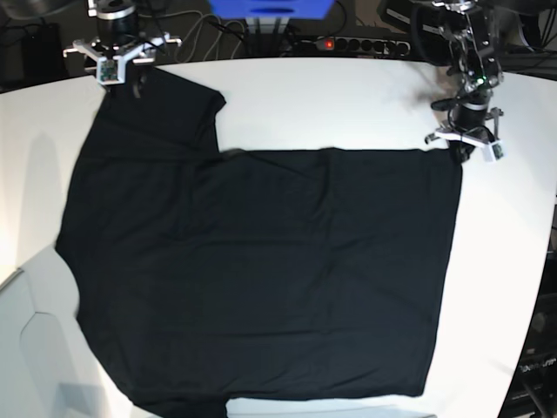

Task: Fold the T-shirt properly
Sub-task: 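Close both grippers on the shirt's shoulder edges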

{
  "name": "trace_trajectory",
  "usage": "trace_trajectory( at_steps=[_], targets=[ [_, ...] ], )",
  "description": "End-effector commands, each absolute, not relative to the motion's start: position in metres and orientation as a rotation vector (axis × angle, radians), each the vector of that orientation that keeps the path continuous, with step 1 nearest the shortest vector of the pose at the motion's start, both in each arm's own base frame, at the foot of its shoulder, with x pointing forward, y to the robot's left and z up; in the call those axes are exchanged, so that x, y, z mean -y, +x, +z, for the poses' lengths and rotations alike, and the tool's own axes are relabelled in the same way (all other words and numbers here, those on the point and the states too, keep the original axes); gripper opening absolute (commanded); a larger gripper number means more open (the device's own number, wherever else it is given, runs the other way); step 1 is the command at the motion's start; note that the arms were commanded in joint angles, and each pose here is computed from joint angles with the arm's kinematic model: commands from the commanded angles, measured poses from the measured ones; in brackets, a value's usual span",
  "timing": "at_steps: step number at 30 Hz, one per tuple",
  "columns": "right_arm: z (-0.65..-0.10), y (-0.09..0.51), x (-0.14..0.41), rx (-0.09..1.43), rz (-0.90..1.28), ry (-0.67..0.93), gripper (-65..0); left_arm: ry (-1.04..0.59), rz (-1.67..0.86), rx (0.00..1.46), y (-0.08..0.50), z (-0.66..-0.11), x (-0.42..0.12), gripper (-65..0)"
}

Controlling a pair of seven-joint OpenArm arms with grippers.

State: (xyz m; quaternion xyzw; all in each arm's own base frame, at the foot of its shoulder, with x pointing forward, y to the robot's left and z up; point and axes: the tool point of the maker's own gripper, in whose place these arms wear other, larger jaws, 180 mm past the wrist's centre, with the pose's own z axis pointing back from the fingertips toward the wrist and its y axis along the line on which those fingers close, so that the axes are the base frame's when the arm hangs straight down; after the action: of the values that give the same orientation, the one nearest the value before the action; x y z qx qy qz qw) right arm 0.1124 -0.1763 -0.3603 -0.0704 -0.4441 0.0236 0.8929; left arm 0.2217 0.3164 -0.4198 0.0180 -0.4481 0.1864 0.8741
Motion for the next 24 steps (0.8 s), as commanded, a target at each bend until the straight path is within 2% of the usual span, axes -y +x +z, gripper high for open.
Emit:
trace_trajectory(
  at_steps=[1, 14, 19, 24],
  targets=[
    [-0.353, 0.114, 0.174, 0.949, 0.064, -0.136, -37.3, 0.043, 0.376, 0.937, 0.223, -0.416, -0.318, -64.8],
    [-0.347, 0.115, 0.204, 0.958, 0.053, -0.223, -36.9, 0.076, 0.406, 0.931, 0.210, -0.415, -0.332, -64.8],
    [-0.347, 0.120, 0.204, 0.968, 0.046, -0.223, -31.0, 0.079, 0.403, 0.931, 0.211, -0.414, -0.333, -64.8],
    [-0.344, 0.130, 0.204, 0.994, 0.043, -0.225, -29.9, 0.078, 0.406, 0.927, 0.210, -0.416, -0.333, -64.8]
  ],
)
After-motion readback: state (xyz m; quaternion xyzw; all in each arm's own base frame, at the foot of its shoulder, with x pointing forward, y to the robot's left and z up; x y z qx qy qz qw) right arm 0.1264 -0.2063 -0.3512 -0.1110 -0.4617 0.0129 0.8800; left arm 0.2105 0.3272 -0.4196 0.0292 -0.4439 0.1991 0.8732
